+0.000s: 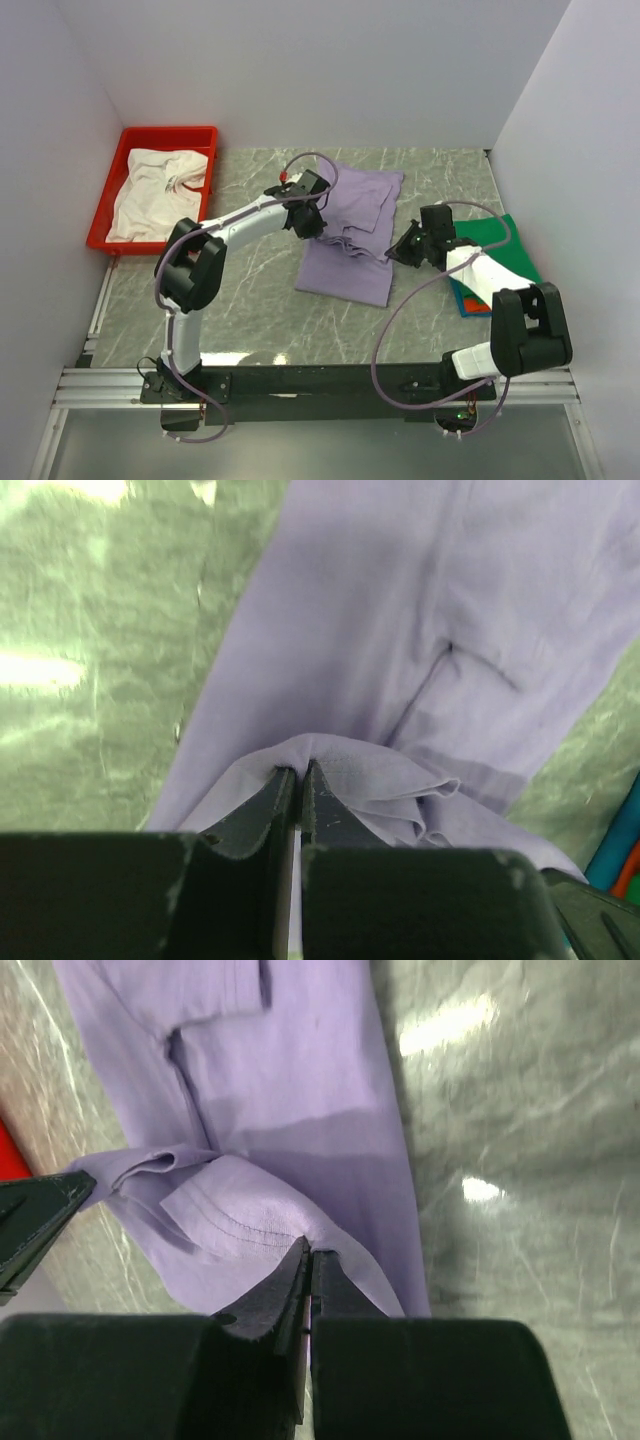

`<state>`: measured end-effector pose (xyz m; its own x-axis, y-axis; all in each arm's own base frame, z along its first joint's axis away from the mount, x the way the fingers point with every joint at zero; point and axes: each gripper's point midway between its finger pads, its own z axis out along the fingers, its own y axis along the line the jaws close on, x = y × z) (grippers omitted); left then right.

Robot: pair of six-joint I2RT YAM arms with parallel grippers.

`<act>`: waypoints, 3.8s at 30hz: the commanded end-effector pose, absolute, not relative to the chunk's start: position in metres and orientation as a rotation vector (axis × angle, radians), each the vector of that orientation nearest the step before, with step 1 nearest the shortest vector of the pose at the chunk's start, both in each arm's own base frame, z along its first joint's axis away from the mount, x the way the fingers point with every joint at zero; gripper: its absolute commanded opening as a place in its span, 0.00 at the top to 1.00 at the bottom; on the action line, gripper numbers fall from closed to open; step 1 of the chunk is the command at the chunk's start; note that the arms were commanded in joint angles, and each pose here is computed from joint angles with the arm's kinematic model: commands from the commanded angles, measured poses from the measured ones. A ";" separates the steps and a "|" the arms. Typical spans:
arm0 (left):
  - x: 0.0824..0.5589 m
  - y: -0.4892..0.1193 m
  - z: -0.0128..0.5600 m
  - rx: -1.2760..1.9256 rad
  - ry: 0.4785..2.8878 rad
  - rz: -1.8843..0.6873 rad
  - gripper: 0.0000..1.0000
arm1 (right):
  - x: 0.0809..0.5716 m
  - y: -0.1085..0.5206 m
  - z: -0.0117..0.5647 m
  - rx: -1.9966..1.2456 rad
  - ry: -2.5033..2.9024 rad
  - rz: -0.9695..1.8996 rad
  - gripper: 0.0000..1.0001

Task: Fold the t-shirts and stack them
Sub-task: Fold the tshirt

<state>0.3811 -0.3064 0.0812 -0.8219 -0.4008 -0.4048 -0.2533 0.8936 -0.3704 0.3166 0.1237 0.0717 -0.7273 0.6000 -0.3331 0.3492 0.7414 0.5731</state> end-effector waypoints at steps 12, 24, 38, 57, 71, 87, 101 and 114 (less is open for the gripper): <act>0.430 -0.301 0.089 -0.464 2.530 -0.451 0.99 | 0.372 0.120 0.089 0.728 2.352 0.801 1.00; 0.457 -0.302 0.095 -0.417 2.493 -0.513 0.99 | 0.388 0.115 0.071 0.767 2.384 0.796 0.99; 0.451 -0.284 0.147 -0.346 2.383 -0.558 0.61 | 0.385 0.098 0.102 0.709 2.333 0.691 0.41; 0.467 -0.331 0.085 -0.156 2.473 -0.626 1.00 | 0.411 0.136 0.062 0.629 2.476 0.407 0.50; 0.439 -0.283 0.008 -0.428 2.618 -0.336 0.80 | 0.412 0.136 0.015 0.485 2.663 0.077 0.48; 0.339 -0.245 0.016 -0.525 2.624 -0.373 0.80 | 0.347 0.201 0.019 0.203 2.700 0.106 0.48; 0.254 -0.223 0.029 -0.512 2.614 -0.415 0.79 | 0.265 0.222 0.033 0.115 2.674 0.250 0.48; 0.284 -0.222 0.045 -0.480 2.559 -0.333 0.78 | 0.311 0.191 0.062 0.167 2.572 0.208 0.52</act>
